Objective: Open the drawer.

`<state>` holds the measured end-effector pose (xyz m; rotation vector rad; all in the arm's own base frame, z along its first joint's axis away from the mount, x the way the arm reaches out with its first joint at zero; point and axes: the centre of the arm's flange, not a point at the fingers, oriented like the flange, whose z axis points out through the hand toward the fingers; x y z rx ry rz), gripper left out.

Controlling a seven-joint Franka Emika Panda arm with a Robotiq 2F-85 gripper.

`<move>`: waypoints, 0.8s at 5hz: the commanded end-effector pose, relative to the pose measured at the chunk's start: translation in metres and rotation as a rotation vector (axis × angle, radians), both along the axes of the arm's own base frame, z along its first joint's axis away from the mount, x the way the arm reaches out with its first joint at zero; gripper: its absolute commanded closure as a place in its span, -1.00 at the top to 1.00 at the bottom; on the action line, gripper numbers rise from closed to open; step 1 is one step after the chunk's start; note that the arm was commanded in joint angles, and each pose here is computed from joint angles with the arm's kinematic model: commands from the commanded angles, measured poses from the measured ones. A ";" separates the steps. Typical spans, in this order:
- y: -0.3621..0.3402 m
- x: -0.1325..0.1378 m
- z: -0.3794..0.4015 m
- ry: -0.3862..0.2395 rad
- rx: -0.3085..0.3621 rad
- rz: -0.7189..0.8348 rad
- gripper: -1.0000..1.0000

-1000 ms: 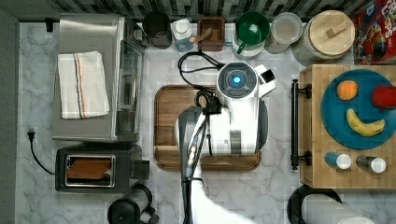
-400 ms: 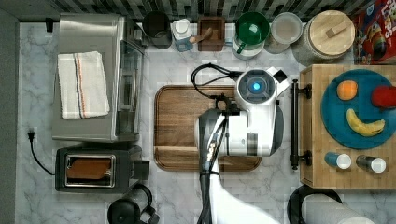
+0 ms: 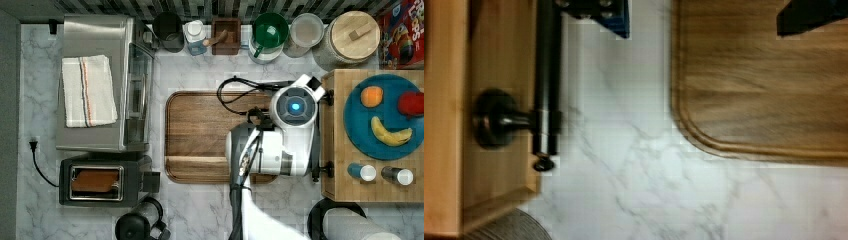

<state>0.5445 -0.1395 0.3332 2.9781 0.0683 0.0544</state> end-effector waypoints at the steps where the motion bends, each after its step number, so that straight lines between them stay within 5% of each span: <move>1: -0.071 -0.028 0.029 -0.033 -0.047 0.068 1.00; 4: -0.067 -0.028 0.011 -0.062 -0.027 0.056 1.00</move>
